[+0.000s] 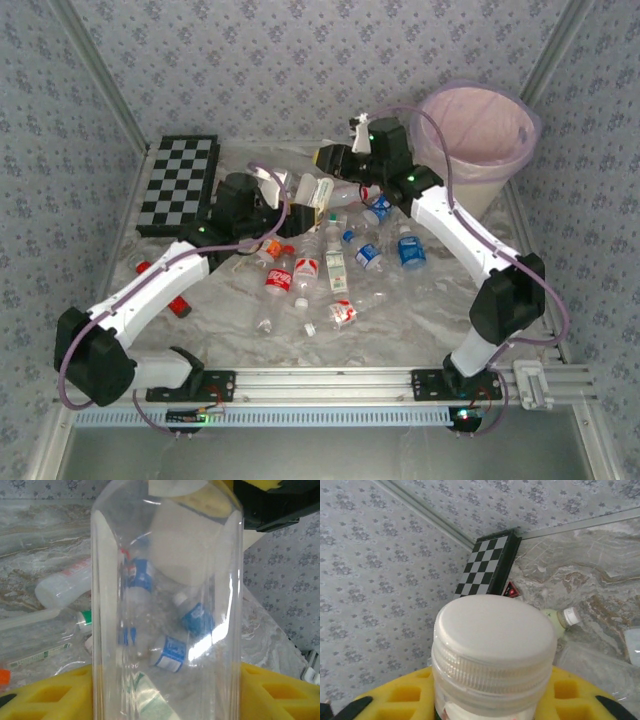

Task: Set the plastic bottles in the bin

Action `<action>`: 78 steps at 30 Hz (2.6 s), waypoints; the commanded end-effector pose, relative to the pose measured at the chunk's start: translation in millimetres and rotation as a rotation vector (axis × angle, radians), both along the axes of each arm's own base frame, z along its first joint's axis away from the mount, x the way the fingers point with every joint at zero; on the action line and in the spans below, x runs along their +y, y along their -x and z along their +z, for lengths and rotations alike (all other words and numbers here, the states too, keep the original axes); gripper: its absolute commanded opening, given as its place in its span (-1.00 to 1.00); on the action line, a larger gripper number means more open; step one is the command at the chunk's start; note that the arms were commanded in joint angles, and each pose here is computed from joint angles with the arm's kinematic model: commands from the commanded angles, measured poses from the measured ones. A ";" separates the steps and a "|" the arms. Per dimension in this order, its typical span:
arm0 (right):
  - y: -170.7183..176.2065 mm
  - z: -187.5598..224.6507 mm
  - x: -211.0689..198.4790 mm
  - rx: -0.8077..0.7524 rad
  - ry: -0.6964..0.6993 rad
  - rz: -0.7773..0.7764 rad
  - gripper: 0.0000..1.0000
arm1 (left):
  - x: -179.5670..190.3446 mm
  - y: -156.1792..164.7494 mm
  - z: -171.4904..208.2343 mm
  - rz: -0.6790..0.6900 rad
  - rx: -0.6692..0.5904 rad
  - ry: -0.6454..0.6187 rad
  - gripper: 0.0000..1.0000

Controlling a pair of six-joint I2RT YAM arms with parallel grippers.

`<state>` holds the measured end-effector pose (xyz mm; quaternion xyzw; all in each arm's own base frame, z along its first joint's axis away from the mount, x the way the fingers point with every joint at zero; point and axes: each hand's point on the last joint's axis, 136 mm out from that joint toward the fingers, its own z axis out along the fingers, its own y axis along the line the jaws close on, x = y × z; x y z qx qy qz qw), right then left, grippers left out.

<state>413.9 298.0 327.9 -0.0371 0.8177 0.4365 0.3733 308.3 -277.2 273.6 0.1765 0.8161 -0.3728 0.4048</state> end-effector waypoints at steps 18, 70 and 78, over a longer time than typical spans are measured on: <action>25.5 140.0 -168.4 -0.387 0.306 -0.367 -0.69 | 14.8 -6.5 32.5 0.072 -0.043 0.007 0.98; -147.4 -97.7 -351.6 0.252 0.861 -0.566 0.83 | 130.4 34.1 -125.0 0.239 0.481 -0.554 0.98; -99.9 6.5 -363.8 0.102 0.823 -0.628 1.00 | 143.3 -1.8 -112.8 0.304 0.391 -0.570 0.98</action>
